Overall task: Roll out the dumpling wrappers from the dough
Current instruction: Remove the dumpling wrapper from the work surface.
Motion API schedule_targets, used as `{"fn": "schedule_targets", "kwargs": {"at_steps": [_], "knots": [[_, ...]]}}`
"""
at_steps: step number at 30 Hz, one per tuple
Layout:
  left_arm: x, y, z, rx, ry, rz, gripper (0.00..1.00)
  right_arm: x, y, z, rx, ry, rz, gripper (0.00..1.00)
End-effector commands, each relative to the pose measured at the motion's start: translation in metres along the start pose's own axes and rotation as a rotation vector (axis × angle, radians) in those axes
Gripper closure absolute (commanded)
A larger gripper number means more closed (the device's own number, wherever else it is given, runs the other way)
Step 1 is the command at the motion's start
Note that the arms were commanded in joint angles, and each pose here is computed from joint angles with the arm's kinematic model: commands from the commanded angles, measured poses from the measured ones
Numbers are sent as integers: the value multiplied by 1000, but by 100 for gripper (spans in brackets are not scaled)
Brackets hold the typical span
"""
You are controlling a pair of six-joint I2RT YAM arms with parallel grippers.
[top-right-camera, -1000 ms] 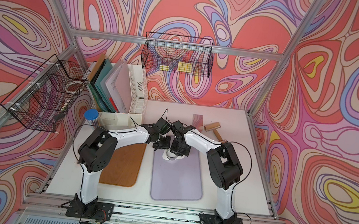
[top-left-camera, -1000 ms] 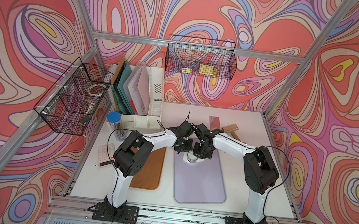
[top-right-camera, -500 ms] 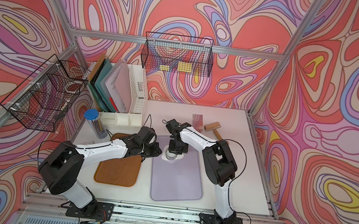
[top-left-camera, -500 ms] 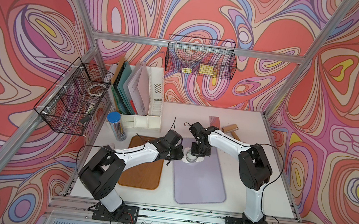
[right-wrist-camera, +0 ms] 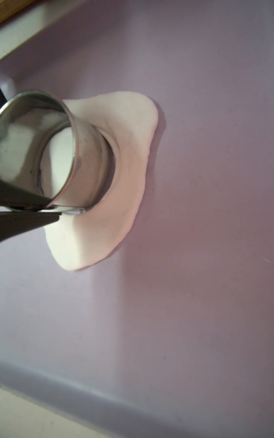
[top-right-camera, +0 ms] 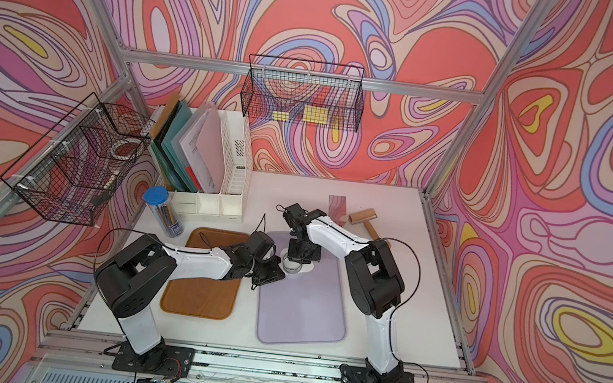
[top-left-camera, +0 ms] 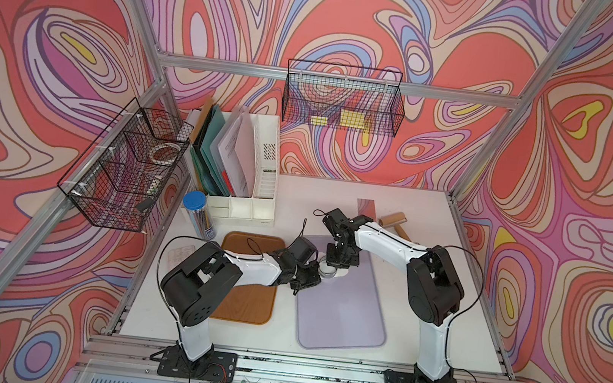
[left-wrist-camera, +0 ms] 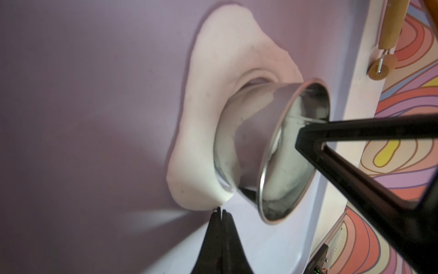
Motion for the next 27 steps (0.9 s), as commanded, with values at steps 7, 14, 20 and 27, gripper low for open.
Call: {"fn": "schedule_targets", "kwargs": {"at_steps": [7,14,20,27], "knots": [[-24,5,5,-202,-176,13,96,12,2,17,34,105,-42,97],[-49,7,-1,-243,-266,10,95,17,-1,19,49,138,-67,97],[-72,-4,-6,-216,-300,27,94,20,-3,25,55,163,-83,97],[-87,-21,-23,-156,-368,75,93,17,0,23,49,183,-106,97]]}}
Point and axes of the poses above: each gripper's point midway between its finger pads, its own z axis out along the fingers, its own y axis along the line the jaws close on, x = y × z, the point moved 9 cm from there along -z, back along the fingers, and after that the axes turned 5 degrees about -z, right-handed, at the moved point
